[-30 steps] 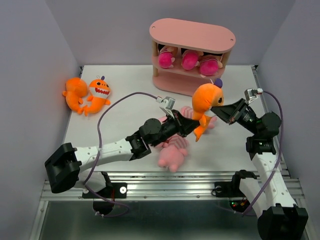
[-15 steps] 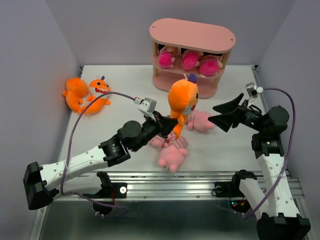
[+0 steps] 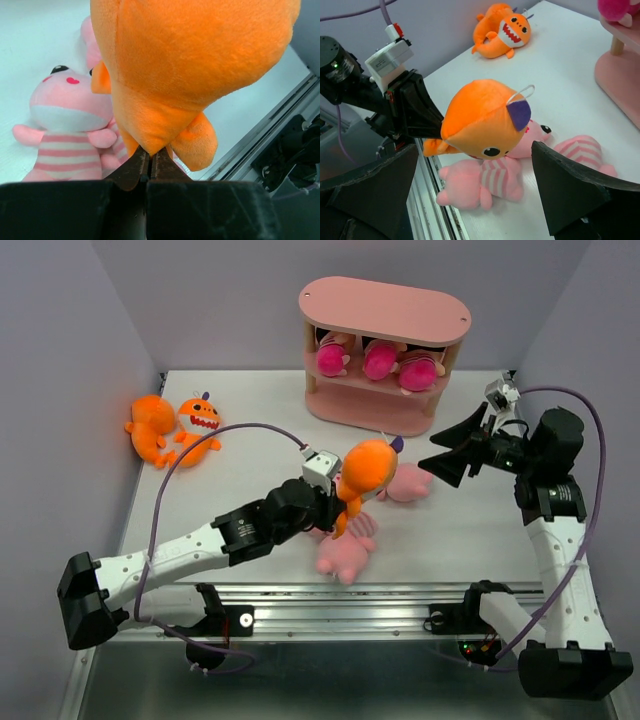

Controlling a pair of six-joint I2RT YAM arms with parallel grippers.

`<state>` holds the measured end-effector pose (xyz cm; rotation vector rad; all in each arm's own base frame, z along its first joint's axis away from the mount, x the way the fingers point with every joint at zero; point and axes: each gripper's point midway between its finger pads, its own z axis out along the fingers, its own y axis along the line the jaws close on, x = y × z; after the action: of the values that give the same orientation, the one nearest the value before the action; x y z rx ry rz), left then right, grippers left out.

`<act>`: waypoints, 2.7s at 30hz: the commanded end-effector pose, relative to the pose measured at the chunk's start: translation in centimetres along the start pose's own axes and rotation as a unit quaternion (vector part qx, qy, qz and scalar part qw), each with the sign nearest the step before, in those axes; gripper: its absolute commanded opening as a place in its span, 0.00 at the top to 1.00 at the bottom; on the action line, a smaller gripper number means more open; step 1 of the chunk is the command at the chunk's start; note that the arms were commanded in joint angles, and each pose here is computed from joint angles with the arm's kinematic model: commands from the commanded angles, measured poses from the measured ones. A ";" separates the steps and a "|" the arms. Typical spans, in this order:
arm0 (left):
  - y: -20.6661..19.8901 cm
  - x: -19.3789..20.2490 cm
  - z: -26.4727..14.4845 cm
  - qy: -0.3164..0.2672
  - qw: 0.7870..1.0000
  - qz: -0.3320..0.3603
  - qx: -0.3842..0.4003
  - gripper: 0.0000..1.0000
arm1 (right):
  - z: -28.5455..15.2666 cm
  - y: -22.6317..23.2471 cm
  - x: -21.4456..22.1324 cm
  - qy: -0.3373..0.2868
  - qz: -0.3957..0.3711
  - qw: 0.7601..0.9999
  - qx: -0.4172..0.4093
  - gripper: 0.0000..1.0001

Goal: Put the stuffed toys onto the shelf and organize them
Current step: Pass the stuffed toy from the right arm to the left, then pass the stuffed toy from the left arm to the right, then pass the stuffed toy from the right arm to the left

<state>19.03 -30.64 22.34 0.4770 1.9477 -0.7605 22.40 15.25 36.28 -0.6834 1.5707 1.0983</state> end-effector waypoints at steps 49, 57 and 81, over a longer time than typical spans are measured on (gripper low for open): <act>-7.4 -4.2 -6.7 -0.122 0.925 -0.193 0.304 0.18 | 3.3 3.2 -3.0 -0.036 -0.015 0.993 -0.111 0.99; -9.0 -5.9 -7.9 -0.133 0.909 -0.190 0.346 0.20 | 3.5 3.0 -2.6 -0.066 0.001 0.990 -0.125 0.99; -0.5 -11.0 -4.6 -0.149 0.980 -0.076 0.105 1.00 | 3.4 -1.7 -3.7 -0.062 -0.063 0.996 0.027 0.00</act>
<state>17.10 -31.43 30.34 0.3544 1.7141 -1.3087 24.87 18.57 37.53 -0.6731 1.4415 1.2046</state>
